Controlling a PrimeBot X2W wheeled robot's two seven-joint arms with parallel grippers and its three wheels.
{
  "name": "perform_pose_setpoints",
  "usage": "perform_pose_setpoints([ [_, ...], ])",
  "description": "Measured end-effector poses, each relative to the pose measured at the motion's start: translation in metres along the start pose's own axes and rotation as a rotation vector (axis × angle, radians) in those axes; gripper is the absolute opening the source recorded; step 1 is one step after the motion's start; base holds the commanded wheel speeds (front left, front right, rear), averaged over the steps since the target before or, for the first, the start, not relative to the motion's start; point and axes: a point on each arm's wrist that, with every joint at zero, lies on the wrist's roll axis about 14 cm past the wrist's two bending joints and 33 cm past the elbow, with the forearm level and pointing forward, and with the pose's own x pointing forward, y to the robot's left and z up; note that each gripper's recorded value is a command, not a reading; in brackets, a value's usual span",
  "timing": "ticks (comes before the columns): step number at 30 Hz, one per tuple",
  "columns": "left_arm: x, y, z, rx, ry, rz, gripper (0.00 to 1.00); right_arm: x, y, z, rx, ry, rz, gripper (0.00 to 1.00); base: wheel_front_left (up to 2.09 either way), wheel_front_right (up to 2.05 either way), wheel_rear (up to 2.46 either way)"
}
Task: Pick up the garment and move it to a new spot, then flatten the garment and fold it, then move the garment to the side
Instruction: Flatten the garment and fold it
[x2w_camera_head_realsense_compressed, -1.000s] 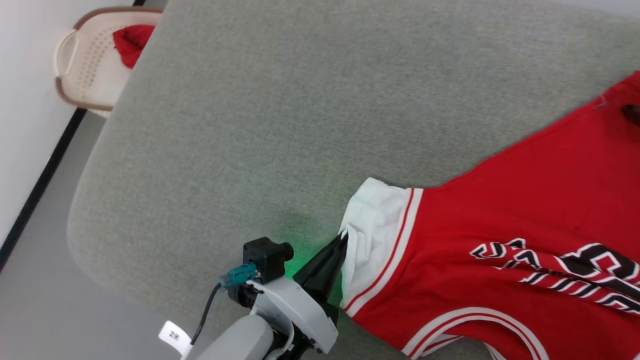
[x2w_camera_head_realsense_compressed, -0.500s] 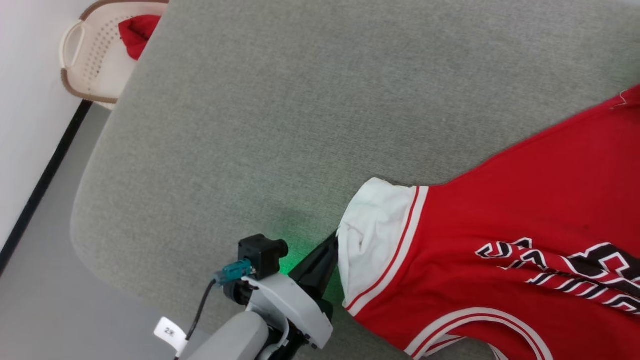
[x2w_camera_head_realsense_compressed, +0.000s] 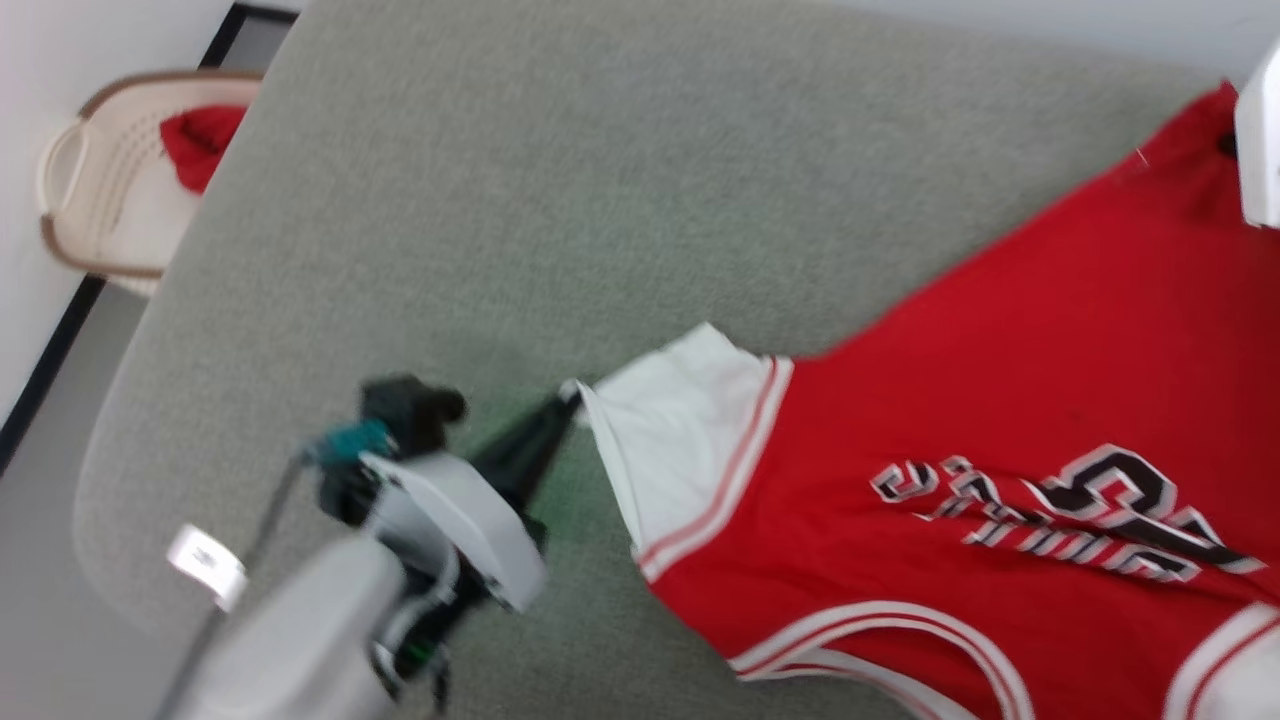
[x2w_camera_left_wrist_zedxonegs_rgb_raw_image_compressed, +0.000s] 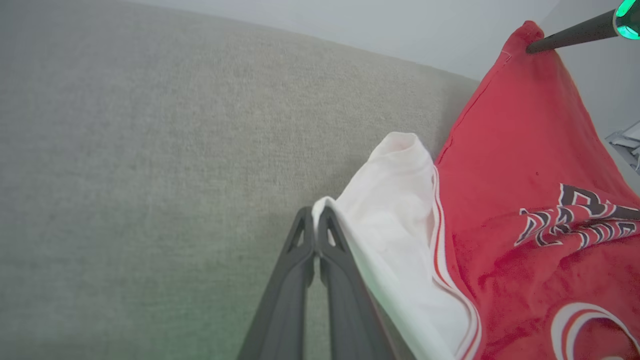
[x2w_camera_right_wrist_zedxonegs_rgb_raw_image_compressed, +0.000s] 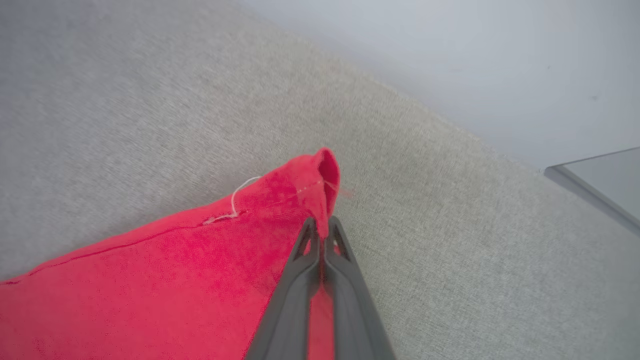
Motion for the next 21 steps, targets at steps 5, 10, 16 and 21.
perform_pose_setpoints([
  [5, 0.0, 0.003, 0.062, 0.131, -0.046, -0.027, 0.0, -0.039, 0.002, 0.033, -0.02, -0.179, -0.006, 0.0, 0.0, 0.0, 0.0],
  [10, -0.001, 0.0, 0.122, 0.232, -0.115, -0.038, 0.0, -0.074, -0.005, 0.055, -0.031, -0.32, -0.048, 0.0, 0.0, 0.0, 0.0],
  [16, -0.002, -0.016, 0.22, 0.348, -0.238, -0.036, 0.0, -0.143, -0.02, 0.096, -0.057, -0.55, -0.15, 0.0, 0.0, 0.0, 0.0],
  [21, 0.0, -0.043, 0.28, 0.396, -0.329, -0.055, 0.0, -0.195, -0.029, 0.123, -0.077, -0.706, -0.227, 0.0, 0.0, 0.0, 0.0],
])
